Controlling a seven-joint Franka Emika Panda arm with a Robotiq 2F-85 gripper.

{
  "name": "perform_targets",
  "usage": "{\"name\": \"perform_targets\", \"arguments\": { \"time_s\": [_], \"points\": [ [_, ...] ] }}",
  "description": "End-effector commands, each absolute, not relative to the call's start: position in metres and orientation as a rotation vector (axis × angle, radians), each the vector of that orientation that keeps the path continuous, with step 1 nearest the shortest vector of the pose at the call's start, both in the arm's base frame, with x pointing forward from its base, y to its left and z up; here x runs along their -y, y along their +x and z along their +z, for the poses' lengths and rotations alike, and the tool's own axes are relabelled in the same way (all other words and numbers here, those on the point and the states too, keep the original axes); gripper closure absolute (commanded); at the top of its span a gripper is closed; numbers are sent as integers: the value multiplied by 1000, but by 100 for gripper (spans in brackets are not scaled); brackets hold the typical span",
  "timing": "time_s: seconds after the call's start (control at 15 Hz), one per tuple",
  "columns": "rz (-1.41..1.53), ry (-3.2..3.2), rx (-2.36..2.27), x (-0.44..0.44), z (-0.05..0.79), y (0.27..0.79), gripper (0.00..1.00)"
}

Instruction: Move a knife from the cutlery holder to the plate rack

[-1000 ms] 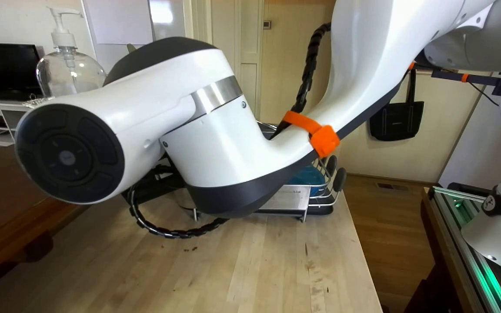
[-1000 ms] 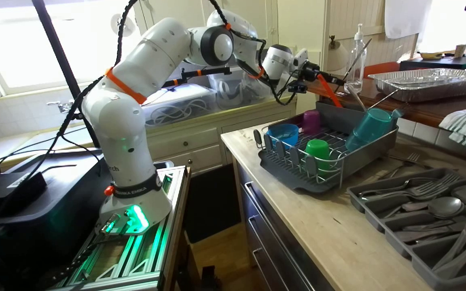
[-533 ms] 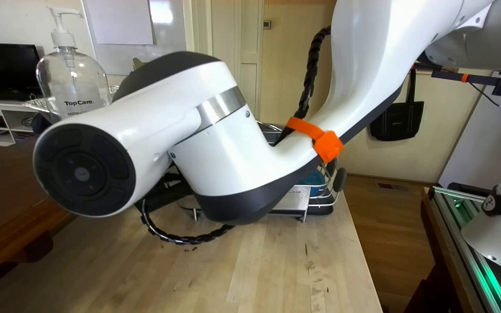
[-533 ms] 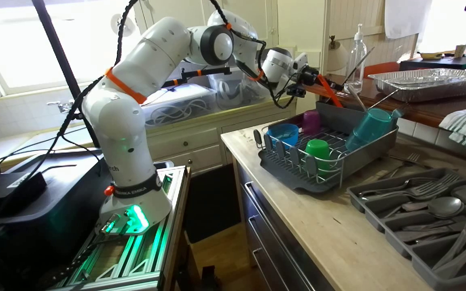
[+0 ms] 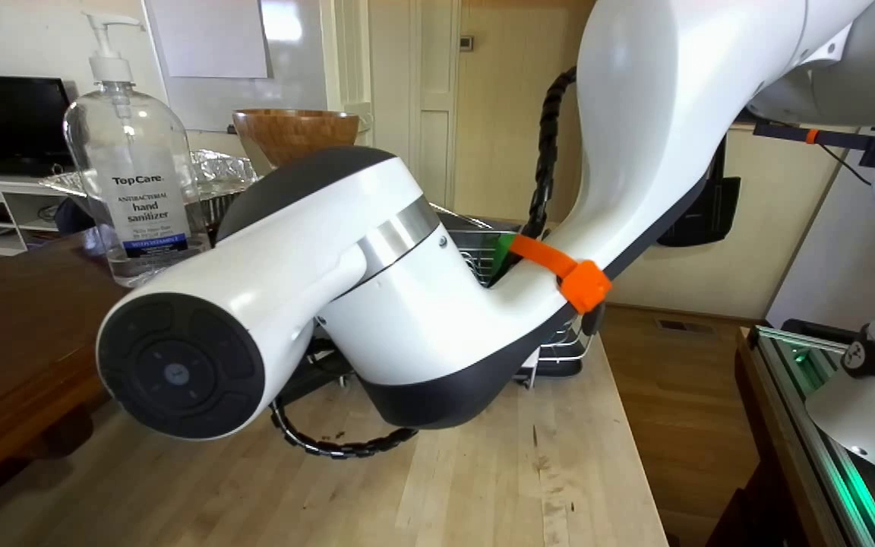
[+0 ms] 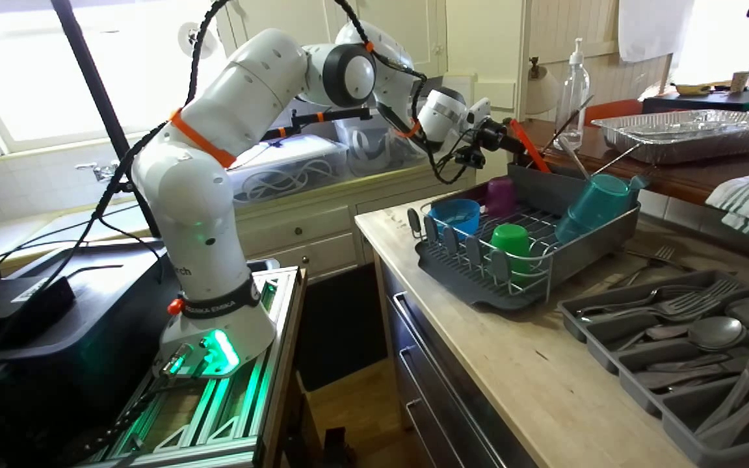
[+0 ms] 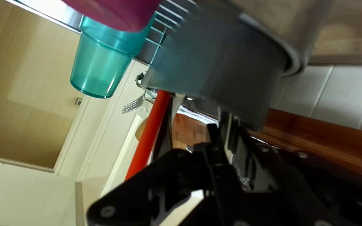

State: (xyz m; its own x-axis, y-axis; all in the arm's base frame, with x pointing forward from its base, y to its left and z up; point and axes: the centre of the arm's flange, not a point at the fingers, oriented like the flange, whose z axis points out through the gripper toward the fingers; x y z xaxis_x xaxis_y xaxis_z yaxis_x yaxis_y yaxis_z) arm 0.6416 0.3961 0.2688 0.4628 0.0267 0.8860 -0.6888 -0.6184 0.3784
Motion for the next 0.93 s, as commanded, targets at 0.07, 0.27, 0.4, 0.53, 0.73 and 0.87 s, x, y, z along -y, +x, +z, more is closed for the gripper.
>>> {"name": "perform_targets", "arguments": {
  "time_s": [0.07,0.27,0.4,0.53,0.73,0.87],
  "points": [
    [1149,1976,533,-394,262,631,45],
    [1120,1970,538,-391,264,624,23],
    [1128,1978,560,-381,276,613,7],
    [1170,1991,607,-363,297,599,0],
    [1314,1985,679,-341,328,580,0],
    [1406,1985,730,-328,346,568,0]
  ]
}}
